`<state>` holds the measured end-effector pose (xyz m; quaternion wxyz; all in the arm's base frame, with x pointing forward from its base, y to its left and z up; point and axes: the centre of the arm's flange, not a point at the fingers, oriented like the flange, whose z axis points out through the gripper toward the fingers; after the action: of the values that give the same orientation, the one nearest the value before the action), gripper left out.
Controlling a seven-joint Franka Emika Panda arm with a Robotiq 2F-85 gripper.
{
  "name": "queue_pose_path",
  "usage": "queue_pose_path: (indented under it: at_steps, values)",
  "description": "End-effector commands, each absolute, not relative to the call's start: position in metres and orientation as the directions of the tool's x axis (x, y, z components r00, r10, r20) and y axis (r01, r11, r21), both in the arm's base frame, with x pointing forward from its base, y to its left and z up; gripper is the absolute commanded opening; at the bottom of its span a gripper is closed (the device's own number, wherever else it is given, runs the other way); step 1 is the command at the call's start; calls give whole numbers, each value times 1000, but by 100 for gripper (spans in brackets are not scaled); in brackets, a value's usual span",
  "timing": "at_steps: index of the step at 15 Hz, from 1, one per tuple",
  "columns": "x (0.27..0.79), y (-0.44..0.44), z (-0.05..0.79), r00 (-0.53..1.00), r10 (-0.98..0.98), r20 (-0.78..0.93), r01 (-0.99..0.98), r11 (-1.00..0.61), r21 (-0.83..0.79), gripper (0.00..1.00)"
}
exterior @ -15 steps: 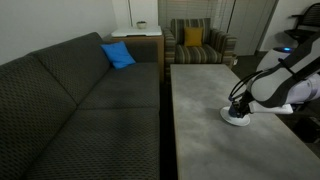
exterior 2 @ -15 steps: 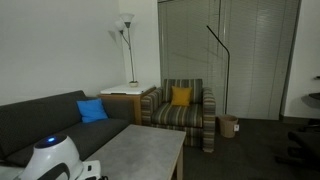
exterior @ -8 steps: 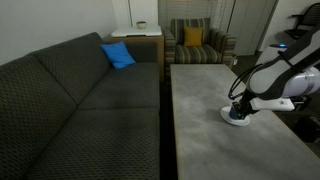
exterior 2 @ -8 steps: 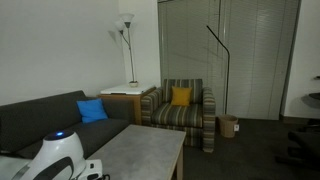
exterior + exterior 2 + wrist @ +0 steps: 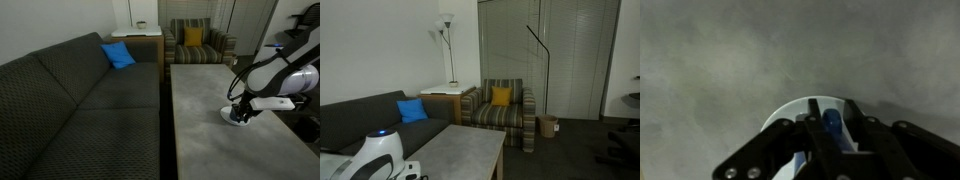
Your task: Put the blue cup on the white plate then remove the cup and put it on the table
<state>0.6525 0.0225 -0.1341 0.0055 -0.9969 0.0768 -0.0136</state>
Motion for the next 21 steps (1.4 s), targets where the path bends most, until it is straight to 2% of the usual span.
queue_pose_path:
  at_steps: [1,6,21]
  values:
    - [673,23,-164,990,-138,-7,-138,-990,-12,63]
    - [660,32,-148,991,-130,1,-130,-991,3,98]
    - [642,54,-135,988,-129,84,-135,-989,65,100]
